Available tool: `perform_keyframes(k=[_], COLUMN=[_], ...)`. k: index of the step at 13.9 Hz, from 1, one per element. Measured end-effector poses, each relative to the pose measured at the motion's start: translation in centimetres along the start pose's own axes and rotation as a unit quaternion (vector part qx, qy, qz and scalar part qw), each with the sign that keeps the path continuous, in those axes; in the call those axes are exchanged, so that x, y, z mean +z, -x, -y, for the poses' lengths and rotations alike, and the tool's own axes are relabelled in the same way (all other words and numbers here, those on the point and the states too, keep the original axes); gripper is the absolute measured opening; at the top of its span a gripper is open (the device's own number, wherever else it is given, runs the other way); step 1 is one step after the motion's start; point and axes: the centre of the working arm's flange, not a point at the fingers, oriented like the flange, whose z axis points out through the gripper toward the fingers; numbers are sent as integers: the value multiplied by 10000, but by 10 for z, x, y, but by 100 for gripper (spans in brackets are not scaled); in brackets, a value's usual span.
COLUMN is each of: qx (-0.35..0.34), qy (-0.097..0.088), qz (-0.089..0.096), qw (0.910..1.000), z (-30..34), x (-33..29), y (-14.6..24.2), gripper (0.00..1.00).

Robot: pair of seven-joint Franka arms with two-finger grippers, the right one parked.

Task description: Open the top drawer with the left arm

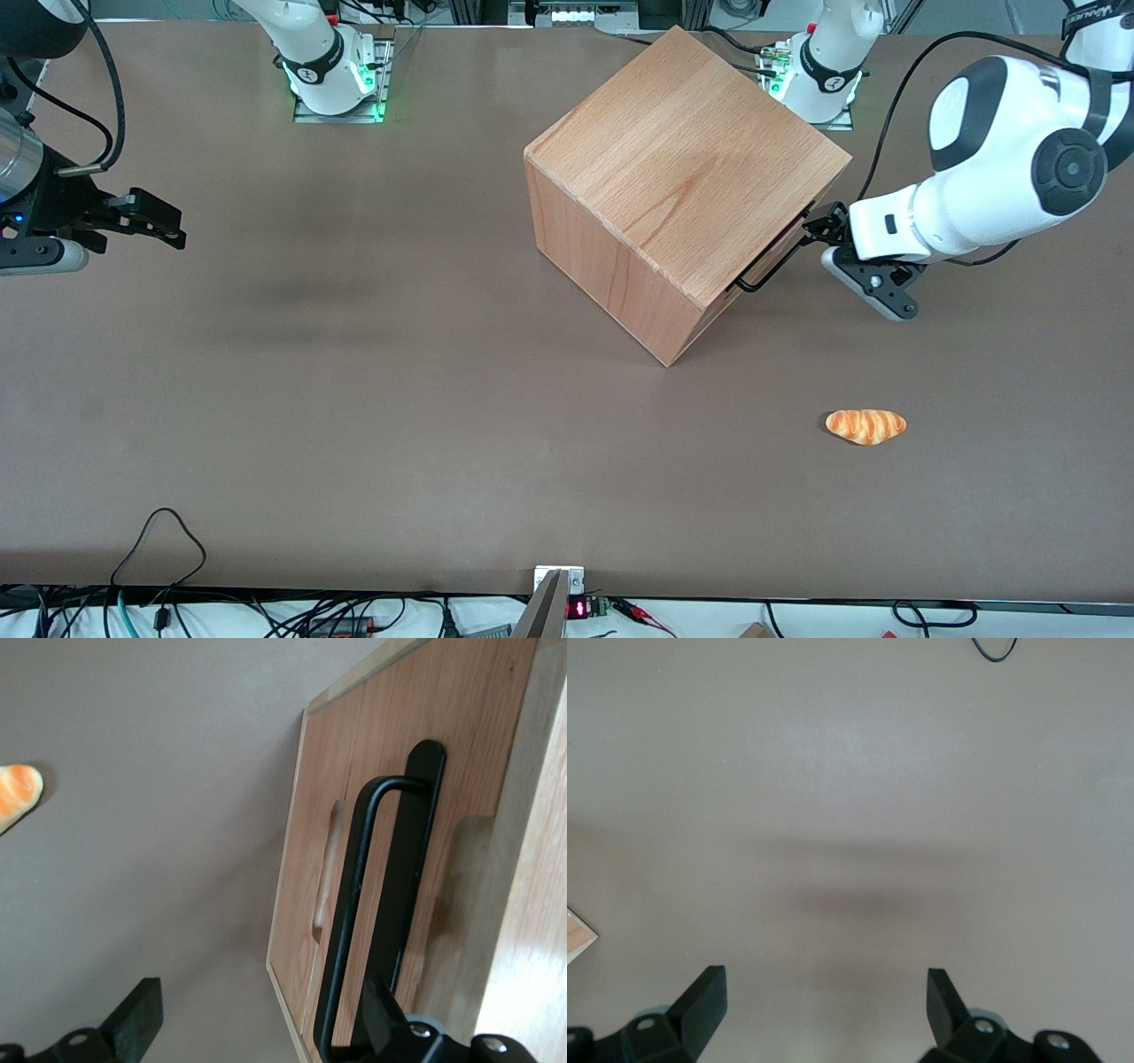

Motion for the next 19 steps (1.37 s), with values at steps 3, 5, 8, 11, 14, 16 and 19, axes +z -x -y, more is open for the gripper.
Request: perform_keyframes(k=[3, 5, 8, 11, 14, 16, 19], qx=[103, 186, 264, 268, 261, 289, 355], qy=[94, 174, 267, 280, 288, 281, 266], qz=[-21, -10, -31, -42, -50, -79, -113], qw=[9999, 9997, 9993, 9992, 9992, 9992, 9990], z=[4, 5, 1, 2, 4, 7, 8], x=[11, 19, 26, 32, 39, 44, 47], y=[-5, -8, -14, -17, -20, -22, -24], gripper=[100, 100, 100, 100, 100, 100, 100])
